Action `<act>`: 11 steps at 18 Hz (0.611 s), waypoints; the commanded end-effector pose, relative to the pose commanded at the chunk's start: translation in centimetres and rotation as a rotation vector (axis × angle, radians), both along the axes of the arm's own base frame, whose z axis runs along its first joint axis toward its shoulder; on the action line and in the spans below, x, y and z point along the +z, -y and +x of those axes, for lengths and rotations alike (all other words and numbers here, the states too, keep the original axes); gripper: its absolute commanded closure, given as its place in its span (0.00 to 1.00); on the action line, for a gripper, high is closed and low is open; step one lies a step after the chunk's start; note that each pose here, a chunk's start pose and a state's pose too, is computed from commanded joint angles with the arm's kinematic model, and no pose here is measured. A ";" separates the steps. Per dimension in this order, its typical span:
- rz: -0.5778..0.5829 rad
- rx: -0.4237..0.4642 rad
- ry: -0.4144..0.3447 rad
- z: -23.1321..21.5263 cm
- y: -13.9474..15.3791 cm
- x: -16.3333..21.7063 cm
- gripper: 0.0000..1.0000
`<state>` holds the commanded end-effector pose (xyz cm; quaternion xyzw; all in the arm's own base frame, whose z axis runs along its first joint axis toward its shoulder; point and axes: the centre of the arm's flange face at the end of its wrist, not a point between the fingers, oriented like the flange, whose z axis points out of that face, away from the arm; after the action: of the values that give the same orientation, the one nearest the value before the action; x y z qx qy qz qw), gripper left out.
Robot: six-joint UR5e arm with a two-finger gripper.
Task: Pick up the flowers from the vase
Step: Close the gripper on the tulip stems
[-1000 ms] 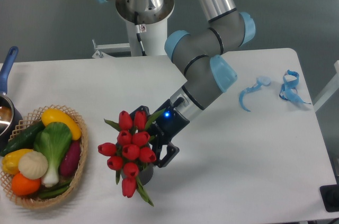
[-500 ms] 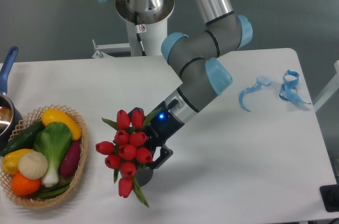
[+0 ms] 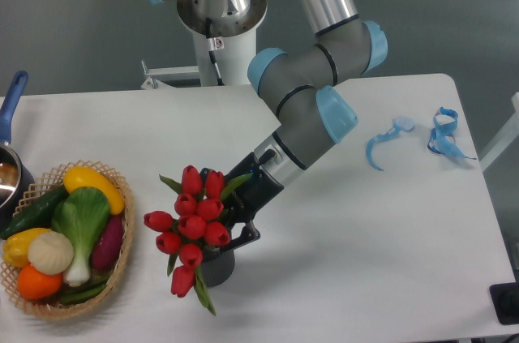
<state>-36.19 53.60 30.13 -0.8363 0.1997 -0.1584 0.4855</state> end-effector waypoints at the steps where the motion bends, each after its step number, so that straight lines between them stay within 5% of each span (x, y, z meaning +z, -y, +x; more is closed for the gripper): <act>1: 0.006 0.002 0.005 0.0 0.0 0.3 0.52; 11: 0.022 0.061 0.056 0.6 0.9 5.2 0.54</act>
<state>-35.58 52.70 35.28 -0.8319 0.1622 -0.1647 0.5044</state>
